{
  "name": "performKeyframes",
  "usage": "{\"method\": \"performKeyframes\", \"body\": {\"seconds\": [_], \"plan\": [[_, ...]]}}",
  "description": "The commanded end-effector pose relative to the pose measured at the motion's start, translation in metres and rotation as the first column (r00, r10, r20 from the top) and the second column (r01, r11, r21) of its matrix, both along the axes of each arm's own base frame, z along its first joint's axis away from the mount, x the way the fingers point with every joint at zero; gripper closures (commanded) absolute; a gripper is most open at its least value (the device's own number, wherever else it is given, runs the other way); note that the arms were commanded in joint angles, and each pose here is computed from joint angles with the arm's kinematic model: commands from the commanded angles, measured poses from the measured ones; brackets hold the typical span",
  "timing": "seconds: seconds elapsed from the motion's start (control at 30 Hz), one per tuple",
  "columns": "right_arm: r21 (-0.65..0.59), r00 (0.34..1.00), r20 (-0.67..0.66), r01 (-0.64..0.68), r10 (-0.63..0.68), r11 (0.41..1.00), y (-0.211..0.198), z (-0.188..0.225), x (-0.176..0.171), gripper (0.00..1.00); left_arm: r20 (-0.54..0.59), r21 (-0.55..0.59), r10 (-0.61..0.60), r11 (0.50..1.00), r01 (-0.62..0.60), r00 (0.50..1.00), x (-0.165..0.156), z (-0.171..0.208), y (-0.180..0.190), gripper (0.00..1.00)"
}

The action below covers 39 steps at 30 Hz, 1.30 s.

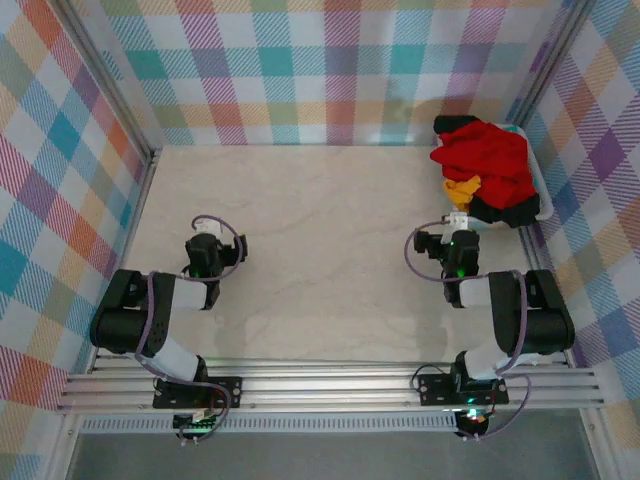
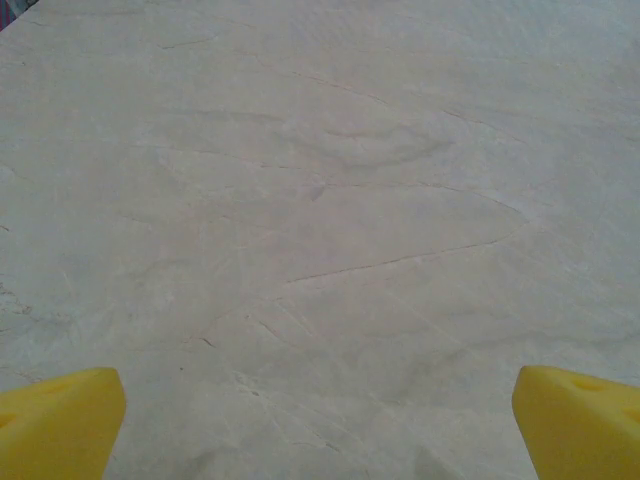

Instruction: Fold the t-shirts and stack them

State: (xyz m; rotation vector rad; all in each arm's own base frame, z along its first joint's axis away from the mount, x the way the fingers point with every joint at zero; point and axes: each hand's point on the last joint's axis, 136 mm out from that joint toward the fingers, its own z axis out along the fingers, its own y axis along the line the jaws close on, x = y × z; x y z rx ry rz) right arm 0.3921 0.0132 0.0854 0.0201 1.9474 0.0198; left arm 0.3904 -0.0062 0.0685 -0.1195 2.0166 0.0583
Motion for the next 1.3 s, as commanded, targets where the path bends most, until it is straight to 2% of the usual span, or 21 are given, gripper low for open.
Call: {"method": "performKeyframes", "body": {"seconds": [0.0,0.57,0.67,0.77,0.87,0.97,1.0,1.07,1.1,1.13,1.17,1.27], "plan": [[0.012,1.000,0.024,0.008,-0.008,1.000,-0.002,0.008,0.005,0.00,0.041,-0.012,0.007,1.000,-0.006,0.999,0.007,0.012,0.002,0.00],[0.016,1.000,0.020,0.006,-0.006,1.000,-0.002,0.007,0.005,0.00,0.045,-0.013,0.006,1.000,-0.006,0.999,0.006,0.012,0.002,0.00],[0.010,0.999,0.038,0.014,-0.014,1.000,-0.003,0.018,0.002,0.00,0.027,-0.008,0.050,0.999,-0.050,0.998,0.008,0.029,0.009,0.00],[-0.006,0.999,0.029,0.044,-0.043,0.999,-0.006,0.048,-0.004,0.00,0.023,-0.001,0.079,0.997,-0.079,0.997,0.008,0.060,0.013,0.00],[0.069,0.998,0.065,0.017,-0.021,0.997,0.005,0.100,-0.014,0.00,0.092,-0.057,0.059,0.997,-0.054,0.994,0.004,0.098,0.006,0.00],[0.202,0.989,0.094,-0.133,0.116,0.970,0.034,0.163,-0.035,0.00,0.080,-0.146,0.148,0.980,-0.136,0.986,-0.002,0.129,0.012,0.00],[0.273,0.989,0.101,-0.135,0.112,0.952,0.037,0.179,-0.042,0.00,0.072,-0.188,0.205,0.964,-0.188,0.976,-0.005,0.138,0.018,0.00],[0.468,0.997,0.057,0.017,-0.050,0.884,0.021,0.189,-0.053,0.00,0.064,-0.287,0.337,0.908,-0.306,0.939,-0.013,0.155,0.033,0.00],[0.495,0.995,0.091,-0.021,-0.028,0.869,0.024,0.200,-0.056,0.00,0.042,-0.349,0.415,0.858,-0.376,0.909,-0.018,0.160,0.042,0.00],[0.490,0.994,0.112,-0.066,0.012,0.869,0.029,0.210,-0.056,0.00,0.031,-0.406,0.427,0.832,-0.379,0.904,-0.019,0.166,0.044,0.00],[0.479,0.996,0.092,-0.063,0.021,0.876,0.030,0.217,-0.055,0.00,0.037,-0.444,0.395,0.829,-0.339,0.918,-0.017,0.175,0.040,0.00],[0.421,0.984,-0.174,0.109,-0.038,0.901,0.019,0.217,-0.038,0.00,0.081,-0.529,0.231,0.835,-0.154,0.970,-0.006,0.218,0.007,0.00]]}}
